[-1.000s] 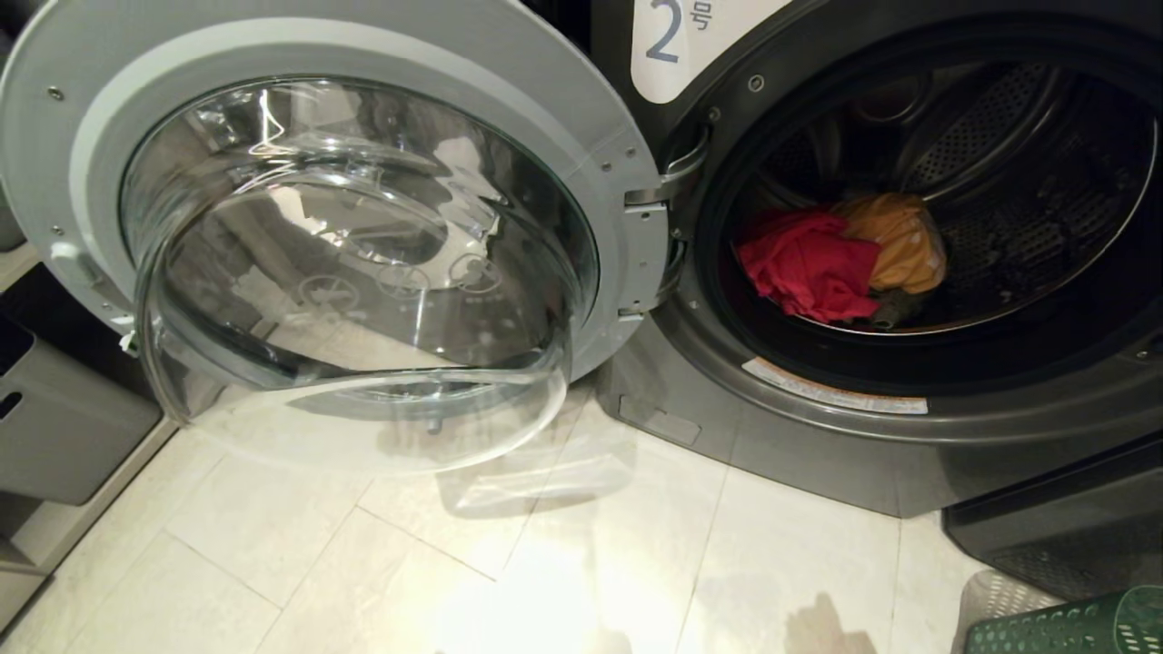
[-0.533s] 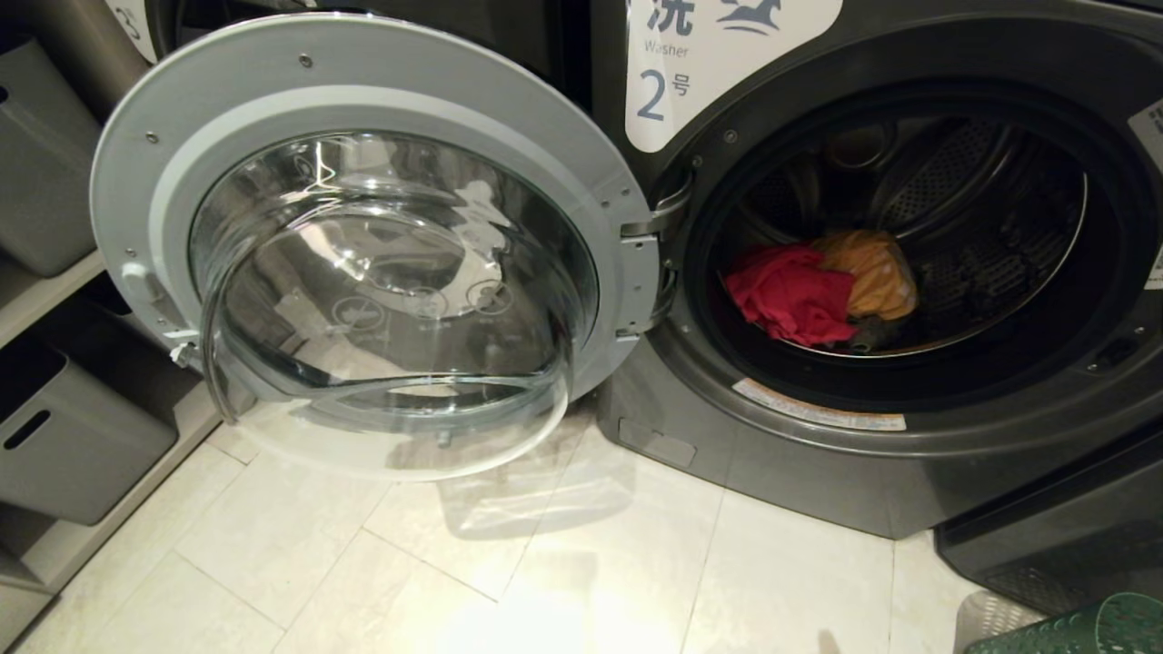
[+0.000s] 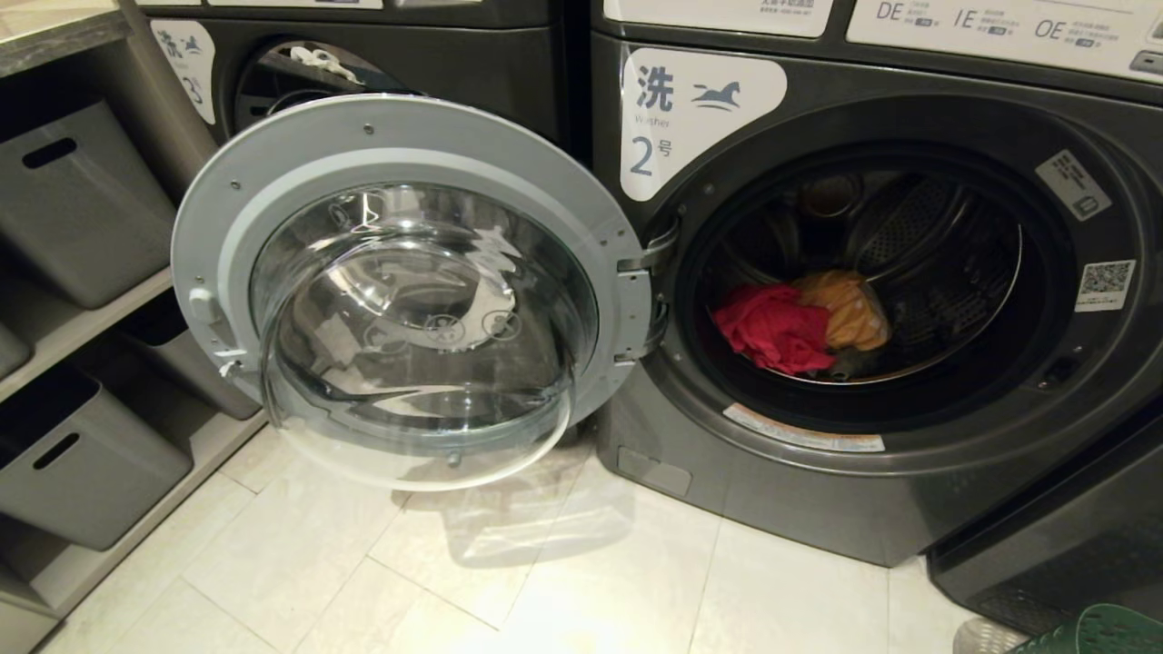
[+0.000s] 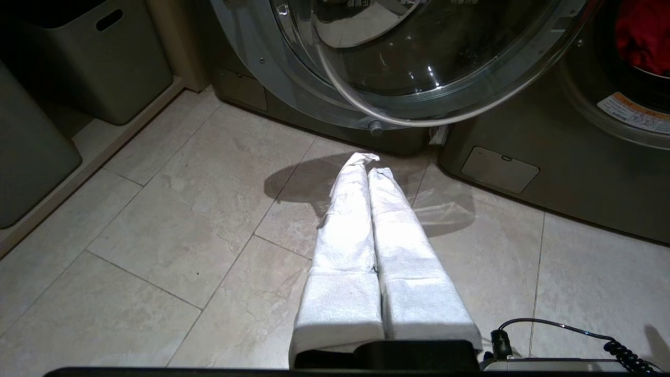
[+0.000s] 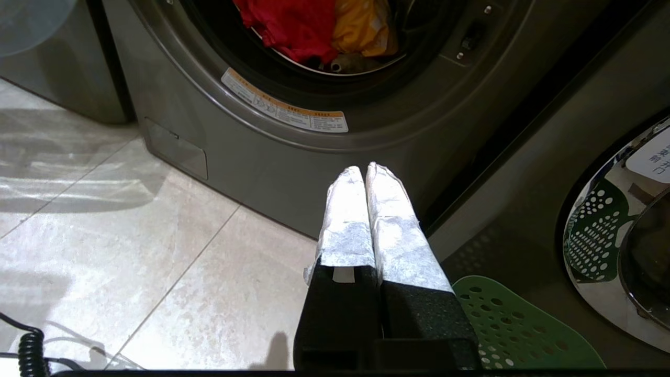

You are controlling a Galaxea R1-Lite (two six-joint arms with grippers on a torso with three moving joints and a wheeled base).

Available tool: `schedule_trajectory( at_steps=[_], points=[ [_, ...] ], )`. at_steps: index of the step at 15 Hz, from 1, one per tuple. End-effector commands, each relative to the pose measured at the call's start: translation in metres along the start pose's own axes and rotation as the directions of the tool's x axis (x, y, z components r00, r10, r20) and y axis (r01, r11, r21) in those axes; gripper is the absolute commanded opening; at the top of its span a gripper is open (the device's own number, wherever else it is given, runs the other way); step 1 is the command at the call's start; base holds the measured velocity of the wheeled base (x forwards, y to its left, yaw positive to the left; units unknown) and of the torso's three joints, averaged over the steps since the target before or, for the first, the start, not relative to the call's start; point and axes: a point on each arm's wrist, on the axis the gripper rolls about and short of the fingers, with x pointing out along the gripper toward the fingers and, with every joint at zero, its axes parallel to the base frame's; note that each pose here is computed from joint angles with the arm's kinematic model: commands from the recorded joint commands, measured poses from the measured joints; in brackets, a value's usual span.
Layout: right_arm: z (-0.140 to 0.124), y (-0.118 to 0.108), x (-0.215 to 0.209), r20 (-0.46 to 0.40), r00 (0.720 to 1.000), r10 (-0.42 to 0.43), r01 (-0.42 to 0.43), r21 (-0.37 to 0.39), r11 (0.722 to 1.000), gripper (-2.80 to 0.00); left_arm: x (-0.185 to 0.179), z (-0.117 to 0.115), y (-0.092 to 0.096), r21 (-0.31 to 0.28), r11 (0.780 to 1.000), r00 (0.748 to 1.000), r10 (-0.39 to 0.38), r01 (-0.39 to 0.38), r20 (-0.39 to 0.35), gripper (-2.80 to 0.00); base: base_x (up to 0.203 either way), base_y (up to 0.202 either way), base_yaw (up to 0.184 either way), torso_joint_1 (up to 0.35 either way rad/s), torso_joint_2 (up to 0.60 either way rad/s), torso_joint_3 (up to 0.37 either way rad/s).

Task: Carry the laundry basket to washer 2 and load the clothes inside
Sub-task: Close the washing machine door with the left hand

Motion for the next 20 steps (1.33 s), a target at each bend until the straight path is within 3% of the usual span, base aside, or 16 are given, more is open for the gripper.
schedule_trajectory(
  at_steps=[1,11,20],
  points=[
    [0.0001,0.0,0.0002,-0.002,1.0,0.0,0.0,-0.002,1.0,-2.8,0.0007,-0.0029,0.0001,-0.001,1.0,1.0,0.0,0.0,-0.01,-2.8,0.0,0.0,0.0,0.003,0.0,0.198],
    [0.0001,0.0,0.0002,-0.002,1.0,0.0,0.0,-0.002,1.0,-2.8,0.0007,-0.0029,0.0001,0.001,1.0,1.0,0.0,0.0,-0.009,-2.8,0.0,0.0,0.0,0.002,0.0,0.198],
    [0.0001,0.0,0.0002,-0.002,1.0,0.001,-0.001,0.001,1.0,-2.8,0.0007,-0.0029,0.0001,0.001,1.0,1.0,0.0,0.0,-0.01,-2.8,0.0,0.0,0.0,0.001,0.0,0.014]
  ],
)
